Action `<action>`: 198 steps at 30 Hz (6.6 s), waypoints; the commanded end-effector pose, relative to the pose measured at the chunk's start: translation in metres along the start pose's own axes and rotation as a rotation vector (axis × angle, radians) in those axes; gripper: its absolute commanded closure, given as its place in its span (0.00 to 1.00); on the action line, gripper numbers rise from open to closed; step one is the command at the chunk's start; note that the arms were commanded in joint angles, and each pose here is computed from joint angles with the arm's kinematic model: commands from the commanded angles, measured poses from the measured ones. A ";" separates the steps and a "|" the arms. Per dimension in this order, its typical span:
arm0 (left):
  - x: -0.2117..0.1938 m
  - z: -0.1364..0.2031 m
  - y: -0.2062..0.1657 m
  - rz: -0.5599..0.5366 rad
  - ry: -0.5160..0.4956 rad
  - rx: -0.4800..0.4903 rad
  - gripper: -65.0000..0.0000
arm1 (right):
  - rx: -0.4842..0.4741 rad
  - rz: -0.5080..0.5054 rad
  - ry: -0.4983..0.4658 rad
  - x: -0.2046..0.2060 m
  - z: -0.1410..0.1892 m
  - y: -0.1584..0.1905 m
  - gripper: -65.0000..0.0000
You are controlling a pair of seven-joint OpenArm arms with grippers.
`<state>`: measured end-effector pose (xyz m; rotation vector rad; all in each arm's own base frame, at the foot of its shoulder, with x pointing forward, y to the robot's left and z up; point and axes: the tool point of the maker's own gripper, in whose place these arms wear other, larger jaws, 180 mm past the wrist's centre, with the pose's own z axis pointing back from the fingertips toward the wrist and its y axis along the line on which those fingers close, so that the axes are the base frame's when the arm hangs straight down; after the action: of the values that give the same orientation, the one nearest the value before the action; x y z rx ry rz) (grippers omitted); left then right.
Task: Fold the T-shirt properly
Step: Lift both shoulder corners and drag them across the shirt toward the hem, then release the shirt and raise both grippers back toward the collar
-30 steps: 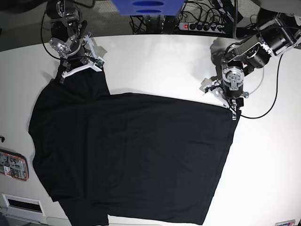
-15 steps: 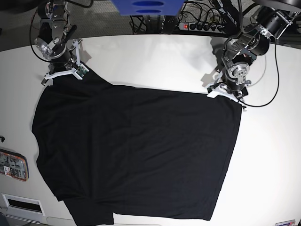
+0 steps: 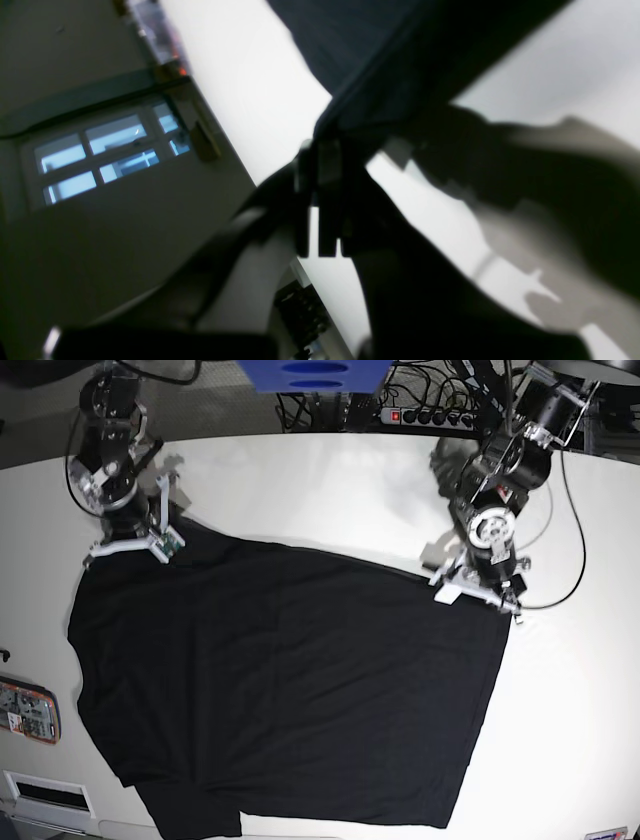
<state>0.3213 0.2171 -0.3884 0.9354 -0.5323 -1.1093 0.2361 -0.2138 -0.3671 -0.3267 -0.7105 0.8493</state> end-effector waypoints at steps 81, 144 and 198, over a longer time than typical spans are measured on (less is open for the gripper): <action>0.082 -0.083 0.148 0.195 -0.161 0.284 1.00 | 0.045 -0.105 -0.101 0.107 -0.173 -0.130 1.00; 0.027 -0.108 0.195 0.336 0.027 0.429 0.00 | -0.299 -0.590 -0.446 0.104 -0.110 -0.197 0.33; -0.001 -0.087 -0.044 1.160 0.001 -0.255 0.00 | -0.049 -0.963 -0.251 -0.012 -0.143 -0.045 0.34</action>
<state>0.3964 0.2201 -0.4420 0.2074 -0.9437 -0.1120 0.3642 -0.2475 -0.4392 0.1118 -1.0761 -0.0651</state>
